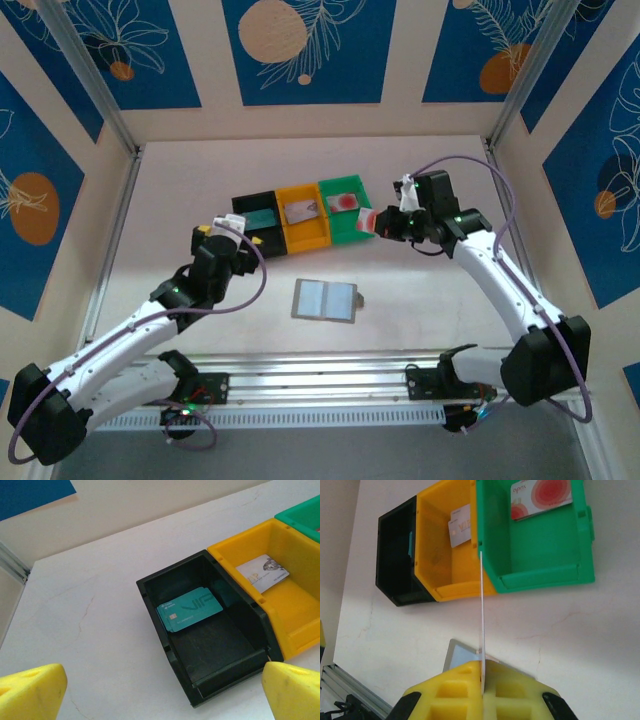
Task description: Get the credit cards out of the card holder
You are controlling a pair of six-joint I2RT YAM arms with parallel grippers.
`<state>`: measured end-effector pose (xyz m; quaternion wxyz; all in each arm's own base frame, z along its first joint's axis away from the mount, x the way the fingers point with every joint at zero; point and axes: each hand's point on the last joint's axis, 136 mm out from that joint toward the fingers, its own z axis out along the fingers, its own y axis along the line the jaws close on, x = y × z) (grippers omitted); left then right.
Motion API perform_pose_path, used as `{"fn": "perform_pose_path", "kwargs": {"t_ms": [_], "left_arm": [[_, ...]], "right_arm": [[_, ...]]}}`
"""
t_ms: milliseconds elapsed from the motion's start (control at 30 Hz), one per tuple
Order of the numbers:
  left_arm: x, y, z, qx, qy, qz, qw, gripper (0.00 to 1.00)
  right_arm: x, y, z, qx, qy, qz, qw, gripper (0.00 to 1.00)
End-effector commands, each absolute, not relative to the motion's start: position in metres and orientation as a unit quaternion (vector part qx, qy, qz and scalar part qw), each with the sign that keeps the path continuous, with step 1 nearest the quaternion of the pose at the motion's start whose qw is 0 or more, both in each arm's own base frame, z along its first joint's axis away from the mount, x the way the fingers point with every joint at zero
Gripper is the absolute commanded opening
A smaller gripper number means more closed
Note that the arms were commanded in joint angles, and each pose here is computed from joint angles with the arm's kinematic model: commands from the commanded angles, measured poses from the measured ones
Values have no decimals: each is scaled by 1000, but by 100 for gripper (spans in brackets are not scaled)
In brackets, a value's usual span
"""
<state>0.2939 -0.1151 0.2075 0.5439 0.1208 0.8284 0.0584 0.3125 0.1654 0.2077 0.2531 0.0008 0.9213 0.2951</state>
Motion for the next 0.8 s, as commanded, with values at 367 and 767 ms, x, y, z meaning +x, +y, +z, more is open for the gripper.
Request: {"fn": "perform_pose_path", "kwargs": {"t_ms": [367, 767], "left_arm": [[301, -115, 207, 120, 825, 68, 548, 100], [301, -118, 207, 125, 825, 62, 548, 100]], "right_arm": [[365, 164, 198, -5, 942, 245, 228, 0], [395, 169, 177, -9, 956, 224, 187, 0]]}}
